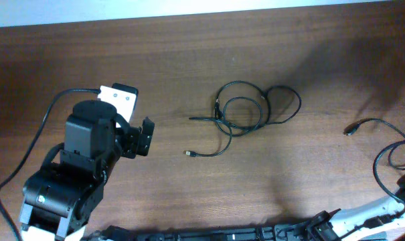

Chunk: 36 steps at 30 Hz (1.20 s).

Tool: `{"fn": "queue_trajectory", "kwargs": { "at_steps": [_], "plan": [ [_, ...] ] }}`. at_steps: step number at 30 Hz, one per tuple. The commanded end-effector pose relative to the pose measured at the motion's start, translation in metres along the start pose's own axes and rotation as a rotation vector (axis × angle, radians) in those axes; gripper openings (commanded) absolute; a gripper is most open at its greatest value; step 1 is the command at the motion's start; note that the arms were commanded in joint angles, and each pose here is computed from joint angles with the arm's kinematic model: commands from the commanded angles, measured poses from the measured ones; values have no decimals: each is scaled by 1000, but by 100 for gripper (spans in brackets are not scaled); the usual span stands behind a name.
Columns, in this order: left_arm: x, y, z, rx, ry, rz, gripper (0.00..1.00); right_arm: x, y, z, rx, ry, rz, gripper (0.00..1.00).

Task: Untangle cables

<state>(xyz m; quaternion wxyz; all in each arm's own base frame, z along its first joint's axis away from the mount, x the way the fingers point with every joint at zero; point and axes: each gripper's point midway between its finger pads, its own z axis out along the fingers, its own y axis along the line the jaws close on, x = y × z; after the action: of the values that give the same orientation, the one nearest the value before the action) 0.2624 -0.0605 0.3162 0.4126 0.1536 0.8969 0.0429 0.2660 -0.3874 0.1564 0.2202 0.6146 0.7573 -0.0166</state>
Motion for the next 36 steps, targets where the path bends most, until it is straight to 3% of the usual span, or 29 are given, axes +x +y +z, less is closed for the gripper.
{"fn": "queue_trajectory", "kwargs": {
  "at_steps": [1, 5, 6, 9, 10, 11, 12, 23, 28, 33, 34, 36],
  "plan": [
    [-4, 3, -3, -13, -13, 11, 99, 28, 41, 12, -54, 61, -177, 9],
    [-4, 3, -3, -13, -13, 11, 99, 57, 88, 14, -97, 87, -329, 29],
    [-4, 3, -3, -13, -13, 11, 99, 66, 99, 13, -107, 96, -357, 41],
    [-4, 3, -3, -13, -13, 11, 99, 91, 114, 12, -112, 147, -406, 58],
    [-4, 3, -3, -13, -13, 11, 99, 107, 125, 9, -176, 195, -502, 63],
    [-4, 3, -3, -13, -13, 10, 99, 133, 145, 1, -304, 257, -666, 98],
    [-4, 3, -3, -13, -13, 11, 99, 154, 155, -4, -352, 300, -775, 100],
    [-4, 3, -3, -13, -13, 11, 99, 373, 239, -68, -685, 499, -1612, 100],
    [-4, 3, -3, -13, -13, 11, 99, 429, 234, -62, -691, 612, -1720, 100],
    [-4, 3, -3, -13, -13, 11, 99, 487, 198, -34, -662, 771, -1811, 98],
    [-3, 3, -3, -13, -13, 11, 99, 496, 189, -32, -663, 801, -1816, 96],
    [-4, 3, -3, -13, -13, 11, 99, 511, 177, -32, -670, 851, -1821, 77]
  ]
}}
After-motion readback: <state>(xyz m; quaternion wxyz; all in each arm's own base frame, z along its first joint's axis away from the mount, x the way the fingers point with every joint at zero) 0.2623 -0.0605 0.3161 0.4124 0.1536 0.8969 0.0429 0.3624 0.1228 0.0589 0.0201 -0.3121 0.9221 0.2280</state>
